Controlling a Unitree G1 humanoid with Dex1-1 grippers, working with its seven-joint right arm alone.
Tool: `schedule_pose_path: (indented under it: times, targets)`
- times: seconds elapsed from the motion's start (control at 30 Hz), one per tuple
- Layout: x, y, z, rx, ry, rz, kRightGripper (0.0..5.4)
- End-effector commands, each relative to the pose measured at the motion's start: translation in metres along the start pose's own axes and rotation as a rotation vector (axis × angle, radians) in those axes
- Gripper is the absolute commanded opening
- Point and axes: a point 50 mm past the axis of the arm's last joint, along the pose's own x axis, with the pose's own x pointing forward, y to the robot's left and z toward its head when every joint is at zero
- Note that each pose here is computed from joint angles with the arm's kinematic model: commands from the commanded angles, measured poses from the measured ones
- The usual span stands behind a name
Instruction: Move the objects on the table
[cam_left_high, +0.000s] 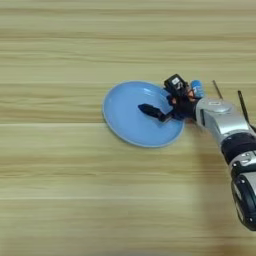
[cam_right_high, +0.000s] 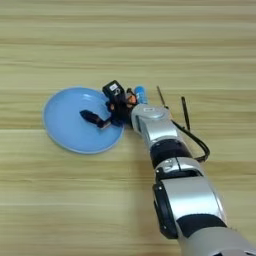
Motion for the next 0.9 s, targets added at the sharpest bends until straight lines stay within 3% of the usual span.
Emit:
schedule_pose_path:
  times: [0.03, 0.9]
  targets:
    - [-0.005, -0.010, 0.037, -0.093, -0.081, -0.026, 5.39]
    - [-0.019, -0.005, 0.042, -0.170, -0.115, 0.071, 5.39]
